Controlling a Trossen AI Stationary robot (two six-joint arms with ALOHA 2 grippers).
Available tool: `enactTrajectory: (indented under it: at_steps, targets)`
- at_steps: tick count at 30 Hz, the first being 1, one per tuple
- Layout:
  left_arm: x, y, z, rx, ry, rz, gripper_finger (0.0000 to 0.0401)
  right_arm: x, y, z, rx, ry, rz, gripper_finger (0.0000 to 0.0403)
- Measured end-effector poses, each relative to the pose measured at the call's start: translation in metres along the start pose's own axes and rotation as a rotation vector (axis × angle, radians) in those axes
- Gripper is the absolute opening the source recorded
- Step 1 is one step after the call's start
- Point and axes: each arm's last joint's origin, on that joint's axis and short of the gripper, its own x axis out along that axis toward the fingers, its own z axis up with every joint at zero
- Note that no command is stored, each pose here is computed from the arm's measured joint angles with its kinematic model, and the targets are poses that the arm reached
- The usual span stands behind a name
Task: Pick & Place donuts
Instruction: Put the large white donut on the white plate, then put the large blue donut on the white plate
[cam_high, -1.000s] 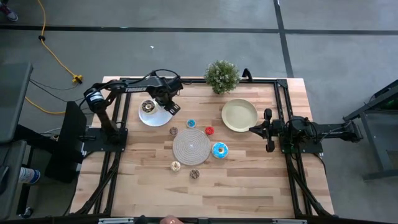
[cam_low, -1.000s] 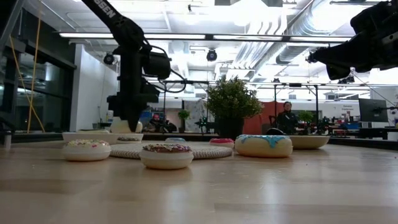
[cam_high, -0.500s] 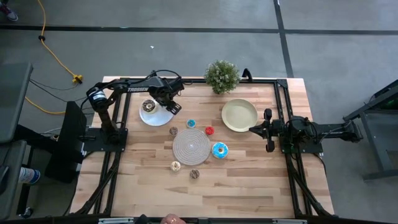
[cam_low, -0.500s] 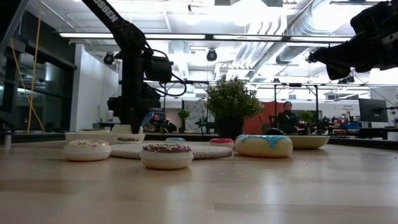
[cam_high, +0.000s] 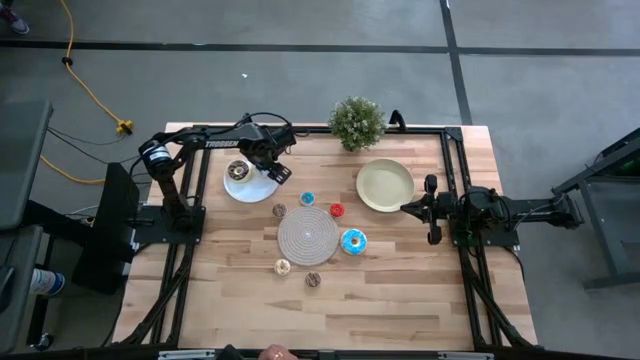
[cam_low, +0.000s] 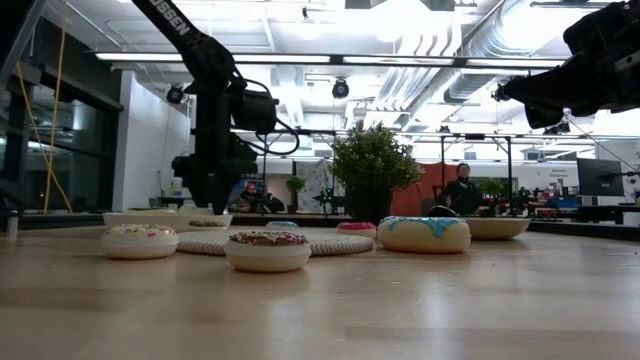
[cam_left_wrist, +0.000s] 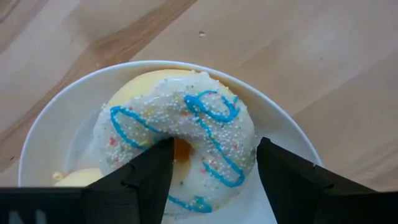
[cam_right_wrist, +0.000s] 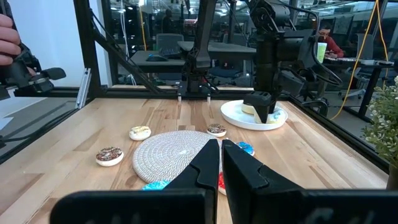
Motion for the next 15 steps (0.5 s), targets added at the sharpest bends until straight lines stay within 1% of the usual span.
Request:
enactTrajectory:
  at_steps: [4,11,15]
  targets:
    - [-0.006,0.001,0.003,-0.003,-0.025,0.017,0.0221,0.000,0.000,0.000,0.000,0.000,0.000,0.0012]
    - [-0.022,0.000,0.012,0.002,-0.029,0.021,0.0221,0.000,0.000,0.000,0.000,0.000,0.000,0.0012]
    - [-0.034,-0.004,0.016,0.018,-0.038,0.016,0.0221,0.000,0.000,0.000,0.000,0.000,0.000,0.0012]
